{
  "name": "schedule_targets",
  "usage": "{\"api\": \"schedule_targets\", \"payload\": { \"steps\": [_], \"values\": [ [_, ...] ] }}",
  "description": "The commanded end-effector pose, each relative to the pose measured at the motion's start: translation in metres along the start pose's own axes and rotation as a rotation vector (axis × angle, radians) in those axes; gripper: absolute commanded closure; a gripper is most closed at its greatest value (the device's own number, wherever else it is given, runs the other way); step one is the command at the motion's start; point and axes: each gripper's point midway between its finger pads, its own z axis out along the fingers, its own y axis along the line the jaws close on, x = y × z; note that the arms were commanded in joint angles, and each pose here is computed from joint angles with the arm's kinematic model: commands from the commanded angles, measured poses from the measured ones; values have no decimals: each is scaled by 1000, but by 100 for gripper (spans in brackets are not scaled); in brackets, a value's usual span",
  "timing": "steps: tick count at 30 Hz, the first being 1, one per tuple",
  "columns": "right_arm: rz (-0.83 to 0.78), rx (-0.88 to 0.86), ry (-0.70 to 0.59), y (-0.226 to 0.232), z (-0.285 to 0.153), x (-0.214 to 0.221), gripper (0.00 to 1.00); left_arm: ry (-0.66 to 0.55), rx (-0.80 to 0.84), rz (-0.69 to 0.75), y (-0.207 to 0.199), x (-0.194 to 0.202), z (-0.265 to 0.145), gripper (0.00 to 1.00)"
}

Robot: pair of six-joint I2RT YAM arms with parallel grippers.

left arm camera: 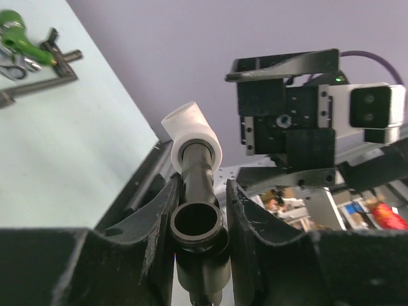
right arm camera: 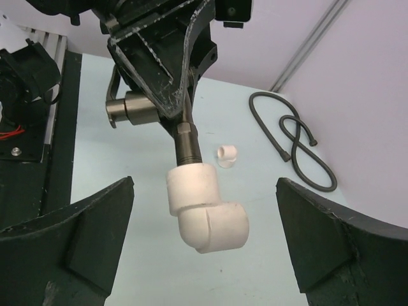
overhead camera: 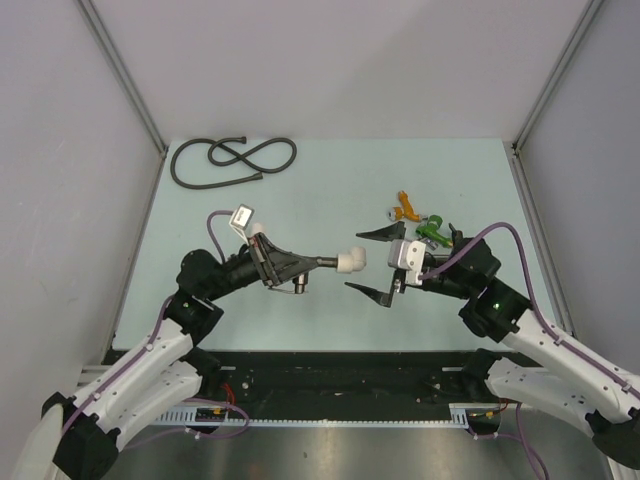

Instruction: Install the water faucets

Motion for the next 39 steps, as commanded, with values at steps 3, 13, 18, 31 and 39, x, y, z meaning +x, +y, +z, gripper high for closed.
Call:
{"api": "schedule_targets", "payload": {
  "steps": [3,13,18,31,39],
  "values": [
    [-66,41,43,-8,6,10,5,16,157,-69,-53,-11,-3,100],
    [-118,13,66,7,19,15,10,24,97,-147,-44,-15,-3,100],
    [-138,31,133,9,21,29,15,41,101,-186,-44,-16,-2,100],
    [-124,20,129,13,26,30,63,57,133,-159,-55,-16,-4,100],
    [38,-44,-23,23,29,-3,100,43,154,108,-61,-20,-5,100]
  ]
}}
